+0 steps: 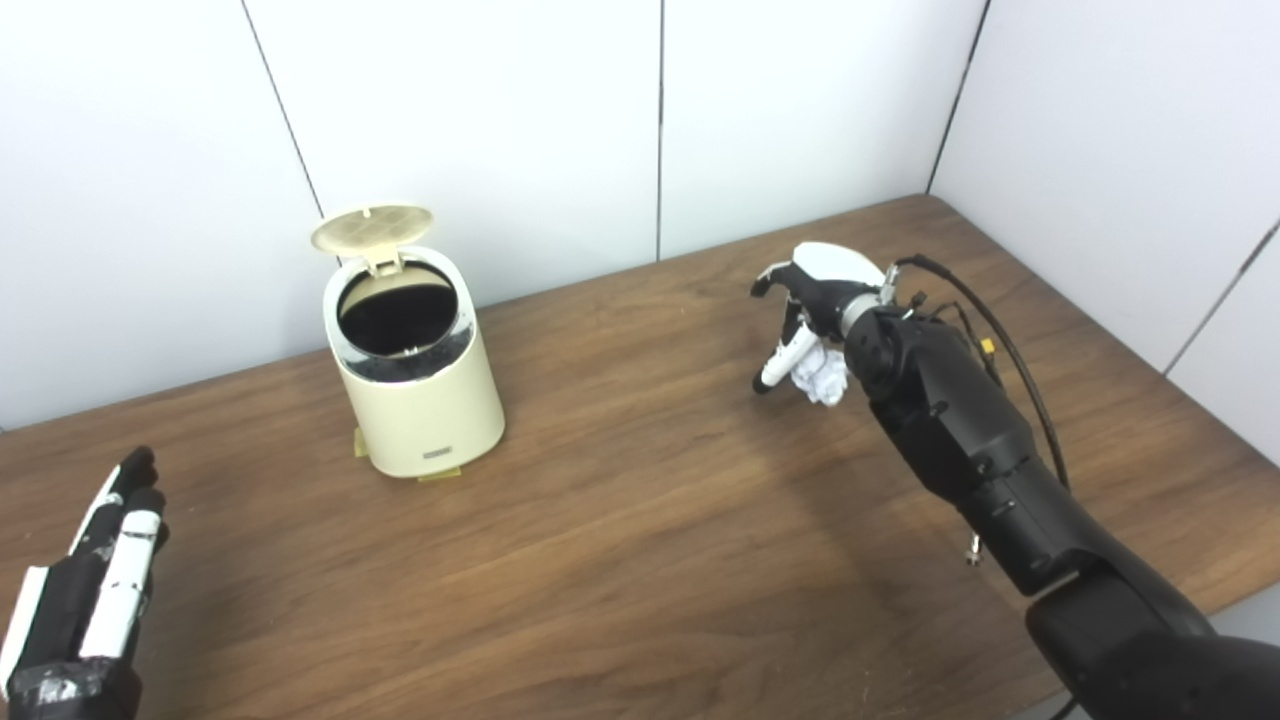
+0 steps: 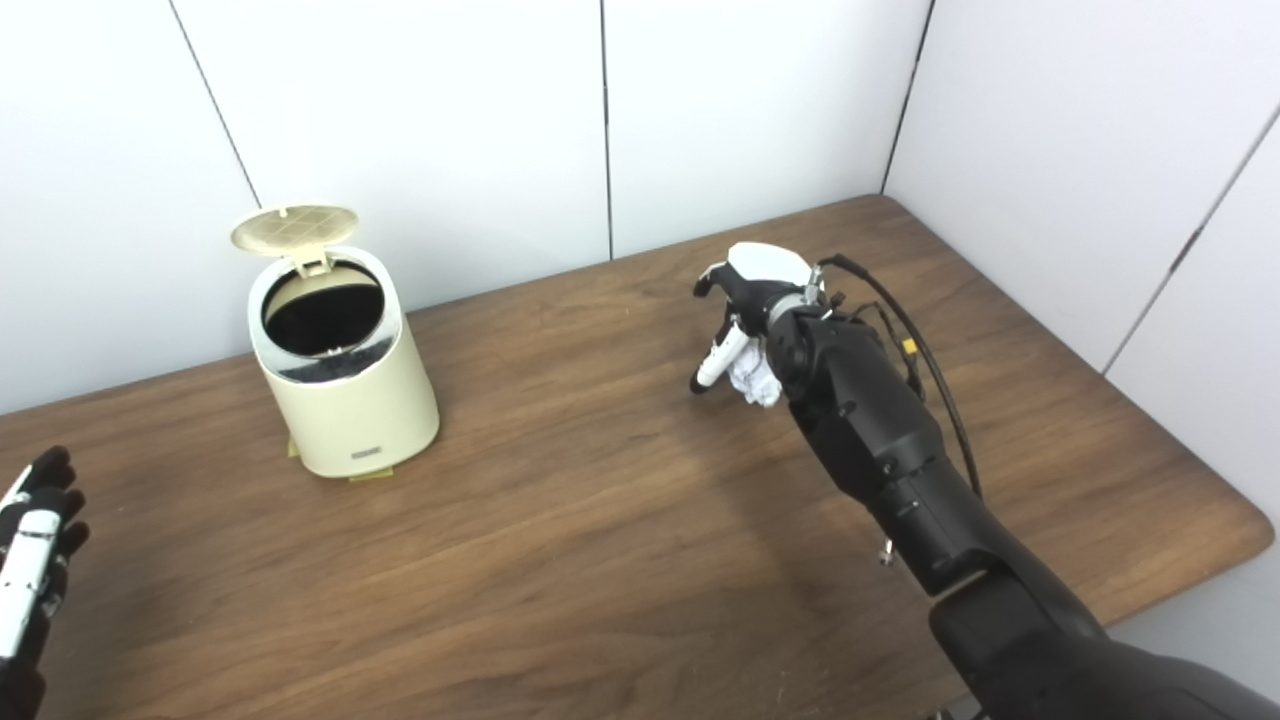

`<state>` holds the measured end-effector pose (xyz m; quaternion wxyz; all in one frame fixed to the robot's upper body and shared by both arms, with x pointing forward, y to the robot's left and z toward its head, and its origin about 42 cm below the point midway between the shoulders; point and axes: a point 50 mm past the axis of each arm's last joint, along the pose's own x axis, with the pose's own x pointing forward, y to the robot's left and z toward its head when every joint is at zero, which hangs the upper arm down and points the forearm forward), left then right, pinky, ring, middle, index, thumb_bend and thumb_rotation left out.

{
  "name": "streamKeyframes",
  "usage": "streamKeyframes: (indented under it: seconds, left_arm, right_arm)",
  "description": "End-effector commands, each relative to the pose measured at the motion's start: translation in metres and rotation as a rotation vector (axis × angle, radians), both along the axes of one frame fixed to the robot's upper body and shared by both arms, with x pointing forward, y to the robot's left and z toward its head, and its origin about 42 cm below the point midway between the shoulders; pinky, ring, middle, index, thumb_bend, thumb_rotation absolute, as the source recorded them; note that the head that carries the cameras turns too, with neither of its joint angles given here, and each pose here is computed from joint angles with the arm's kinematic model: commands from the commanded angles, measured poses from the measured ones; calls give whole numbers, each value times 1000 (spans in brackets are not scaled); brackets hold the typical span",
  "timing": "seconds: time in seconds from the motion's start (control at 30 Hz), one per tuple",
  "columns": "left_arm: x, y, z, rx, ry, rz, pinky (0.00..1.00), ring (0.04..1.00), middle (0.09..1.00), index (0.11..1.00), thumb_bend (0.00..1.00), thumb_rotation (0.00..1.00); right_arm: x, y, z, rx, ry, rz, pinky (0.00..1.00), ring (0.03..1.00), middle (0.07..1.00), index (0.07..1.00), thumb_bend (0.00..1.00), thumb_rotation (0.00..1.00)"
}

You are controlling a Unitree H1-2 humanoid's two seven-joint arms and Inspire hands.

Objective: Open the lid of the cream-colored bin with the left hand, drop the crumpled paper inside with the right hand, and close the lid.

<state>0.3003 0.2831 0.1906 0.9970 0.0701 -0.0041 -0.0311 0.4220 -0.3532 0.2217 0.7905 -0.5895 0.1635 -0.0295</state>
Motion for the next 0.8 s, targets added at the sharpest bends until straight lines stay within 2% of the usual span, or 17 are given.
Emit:
streamKeyframes:
  seconds: [0.0, 0.03, 0.07, 0.1, 0.13, 0.17, 0.2, 0.3, 0.4, 0.63, 0.77]
  left_arm:
    - [6, 2, 15, 18, -87, -10, 1000, 1000, 995, 1000, 334, 716]
    - [6, 2, 14, 20, -85, -8, 1000, 1000, 993, 1000, 340, 716]
    - [6, 2, 13, 16, -87, -9, 1000, 1000, 993, 1000, 340, 716]
    - [6, 1, 12, 11, -92, -10, 1000, 1000, 990, 1000, 329, 716]
    - [6, 1, 11, 8, -97, -12, 1000, 998, 988, 1000, 320, 714]
    - [6, -1, 10, 9, -97, -12, 1000, 997, 987, 1000, 315, 712]
    - [6, -1, 10, 8, -98, -15, 1000, 997, 985, 1000, 318, 712]
    - [6, -3, 9, 5, -97, -17, 1000, 998, 988, 1000, 323, 721]
    - [6, -4, 8, -4, -96, -17, 1000, 1000, 994, 1000, 329, 725]
    - [3, -5, 1, -14, -76, -3, 1000, 1000, 992, 1000, 384, 724]
    - [0, -7, 0, -20, -73, 2, 1000, 997, 991, 1000, 381, 725]
  right_arm:
    - [7, -3, 32, -43, -112, 3, 466, 575, 594, 781, 1000, 236]
    - [7, -3, 33, -47, -117, 5, 672, 757, 754, 782, 1000, 248]
    - [7, -3, 33, -51, -141, 25, 672, 757, 754, 782, 1000, 248]
    - [7, -5, 33, -50, -169, 48, 746, 797, 801, 785, 1000, 239]
    - [7, -6, 33, -48, -189, 63, 759, 801, 810, 785, 1000, 227]
    - [8, -8, 33, -38, -215, 72, 765, 803, 815, 785, 1000, 222]
    - [8, -8, 34, -31, -240, 75, 699, 787, 815, 796, 1000, 235]
    - [8, -9, 37, -21, -297, 72, 689, 798, 826, 806, 1000, 240]
    - [6, -10, 43, -18, -332, 69, 628, 758, 795, 807, 1000, 253]
    - [-1, -15, 57, -35, -327, 87, 729, 814, 827, 804, 1000, 257]
    - [-8, -16, 61, -63, -290, 78, 730, 836, 845, 813, 1000, 283]
